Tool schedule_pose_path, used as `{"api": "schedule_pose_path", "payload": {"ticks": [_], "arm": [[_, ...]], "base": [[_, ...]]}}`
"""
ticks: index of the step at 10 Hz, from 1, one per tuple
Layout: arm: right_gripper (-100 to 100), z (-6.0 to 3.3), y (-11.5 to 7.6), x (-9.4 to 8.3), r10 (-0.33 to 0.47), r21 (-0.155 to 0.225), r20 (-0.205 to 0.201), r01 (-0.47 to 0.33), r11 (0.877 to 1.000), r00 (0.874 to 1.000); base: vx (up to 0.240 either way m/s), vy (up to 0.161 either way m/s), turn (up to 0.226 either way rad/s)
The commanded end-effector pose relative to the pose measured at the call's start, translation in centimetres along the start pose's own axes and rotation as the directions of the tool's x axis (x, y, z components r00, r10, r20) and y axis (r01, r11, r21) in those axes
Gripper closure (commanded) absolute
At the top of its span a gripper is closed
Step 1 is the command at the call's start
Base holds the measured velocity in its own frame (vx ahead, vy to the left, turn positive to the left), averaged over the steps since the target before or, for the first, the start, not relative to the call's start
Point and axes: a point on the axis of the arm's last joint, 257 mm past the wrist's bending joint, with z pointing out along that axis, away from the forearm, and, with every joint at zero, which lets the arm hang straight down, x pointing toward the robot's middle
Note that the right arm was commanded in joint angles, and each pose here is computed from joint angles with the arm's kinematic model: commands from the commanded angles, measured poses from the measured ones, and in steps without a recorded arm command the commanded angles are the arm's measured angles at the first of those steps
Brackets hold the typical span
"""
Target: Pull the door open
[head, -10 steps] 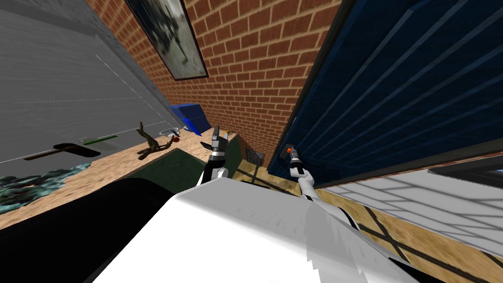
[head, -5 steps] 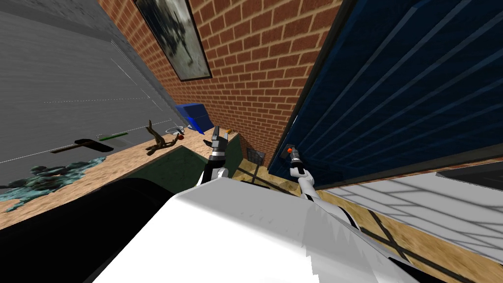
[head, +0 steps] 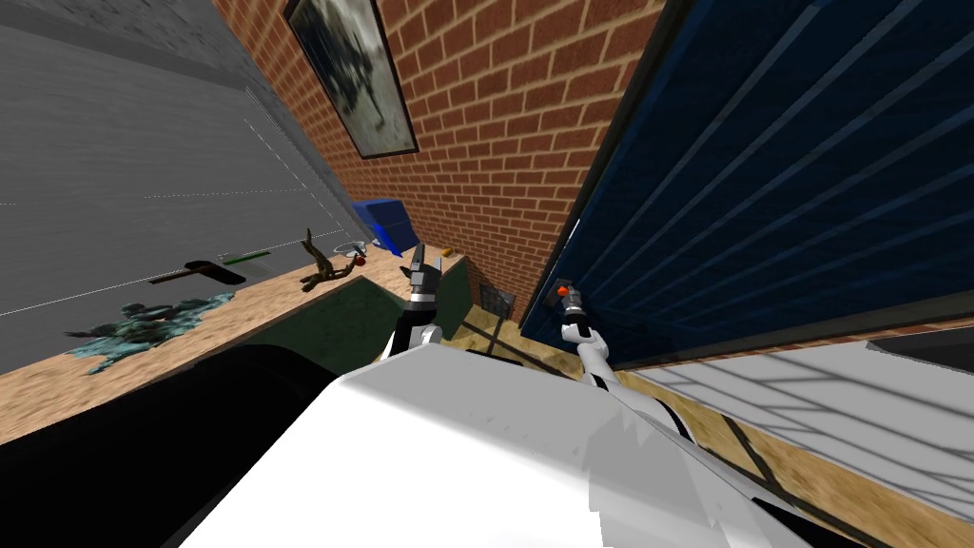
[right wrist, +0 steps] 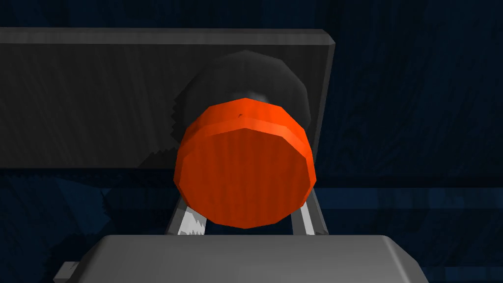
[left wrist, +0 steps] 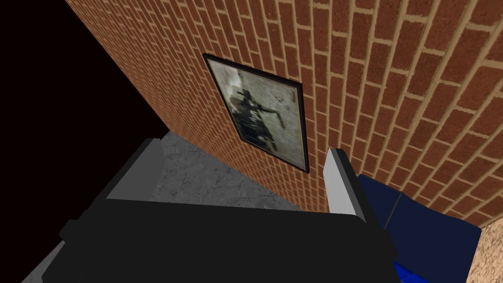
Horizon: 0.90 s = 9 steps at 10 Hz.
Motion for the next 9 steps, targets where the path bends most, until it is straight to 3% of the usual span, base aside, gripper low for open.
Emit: {"api": "schedule_pose_path", "payload": {"ticks": [1,3,6,8,9], "arm": [[100,0.18,0.3,0.5,0.039,-0.008,-0.005,-0.039,0.999,0.999],[100,0.30,0.3,-0.1,0.134,-0.010,0.015,-0.134,0.991,0.991],[100,0.35,0.2,-0.3,0.205,-0.013,0.025,-0.205,0.979,0.978],[100,0.44,0.2,-0.9,0.295,-0.019,0.043,-0.294,0.956,0.955],[100,0.44,0.2,-0.9,0.313,-0.020,0.043,-0.312,0.950,0.949]], "base": [[-0.040,-0.027,0.042],[-0.051,-0.026,0.094],[-0.051,-0.025,0.068],[-0.053,-0.032,0.103],[-0.045,-0.033,0.052]]}}
